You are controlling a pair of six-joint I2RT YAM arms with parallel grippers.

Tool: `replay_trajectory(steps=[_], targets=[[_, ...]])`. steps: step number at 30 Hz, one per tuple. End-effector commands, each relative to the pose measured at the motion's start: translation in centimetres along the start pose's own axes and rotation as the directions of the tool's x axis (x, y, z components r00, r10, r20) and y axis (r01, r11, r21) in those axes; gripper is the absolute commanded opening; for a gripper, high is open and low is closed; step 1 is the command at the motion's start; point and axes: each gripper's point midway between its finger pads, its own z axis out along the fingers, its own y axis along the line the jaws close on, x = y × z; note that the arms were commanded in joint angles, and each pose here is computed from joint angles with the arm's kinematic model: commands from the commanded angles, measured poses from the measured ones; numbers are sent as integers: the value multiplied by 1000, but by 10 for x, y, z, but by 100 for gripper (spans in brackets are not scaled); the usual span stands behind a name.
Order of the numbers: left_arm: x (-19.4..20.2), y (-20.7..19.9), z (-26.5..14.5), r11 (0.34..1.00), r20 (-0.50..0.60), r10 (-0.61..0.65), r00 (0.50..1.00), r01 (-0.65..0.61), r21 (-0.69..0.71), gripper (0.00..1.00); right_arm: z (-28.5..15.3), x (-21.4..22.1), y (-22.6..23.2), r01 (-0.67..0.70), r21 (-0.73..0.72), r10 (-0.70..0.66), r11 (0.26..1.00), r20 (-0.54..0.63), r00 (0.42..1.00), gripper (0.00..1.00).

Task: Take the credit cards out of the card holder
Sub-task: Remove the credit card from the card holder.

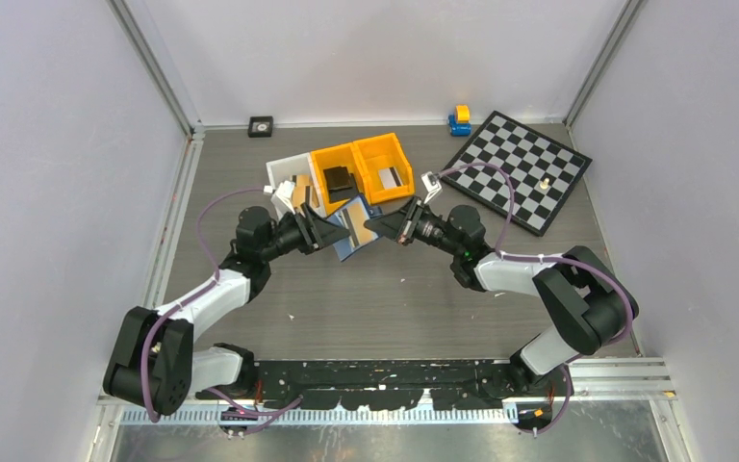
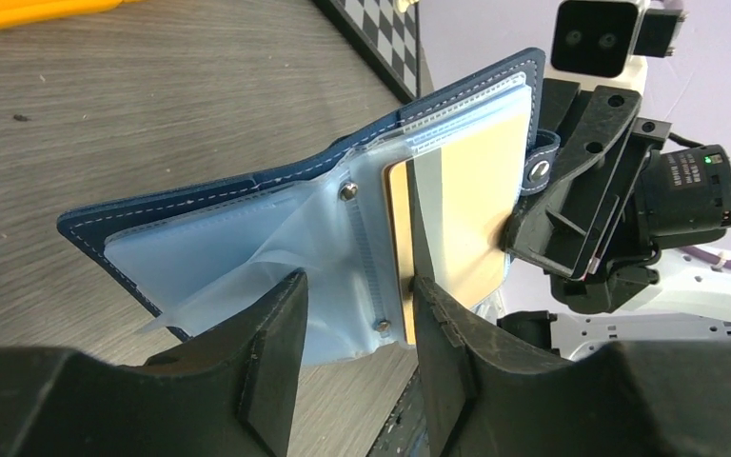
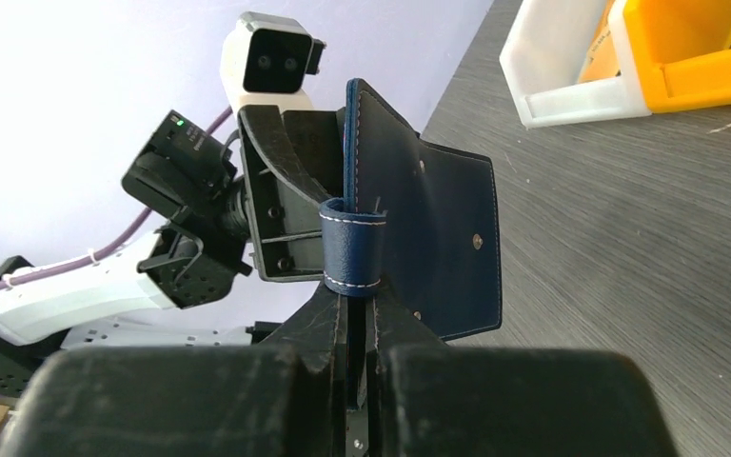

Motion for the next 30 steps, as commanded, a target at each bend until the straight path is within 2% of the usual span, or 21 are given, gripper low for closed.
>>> replay_trajectory(steps=[1,5,10,14,21,25,30], targets=[[-9,1,5,999,7,36,999,-36,-27,48,7,0,59,93,-168,-98,981,-21,995,3],[-4,20,6,991,-29,25,999,-29,-131,45,7,1,61,100,-171,-105,980,-21,994,3],[-2,34,7,979,-53,6,999,-16,-204,19,4,0,67,101,-191,-106,976,-12,994,4],[-1,41,8,972,-65,0,998,-15,-235,10,4,0,66,97,-189,-100,977,-8,995,8],[-2,39,6,972,-56,7,998,-20,-233,5,1,-9,54,63,-163,-60,985,28,998,11],[-3,37,5,973,-50,6,999,-17,-229,4,-1,-19,45,26,-159,-18,987,52,998,11],[-7,21,3,988,-11,11,1000,-13,-155,7,-1,-24,30,-5,-128,13,992,63,998,10]])
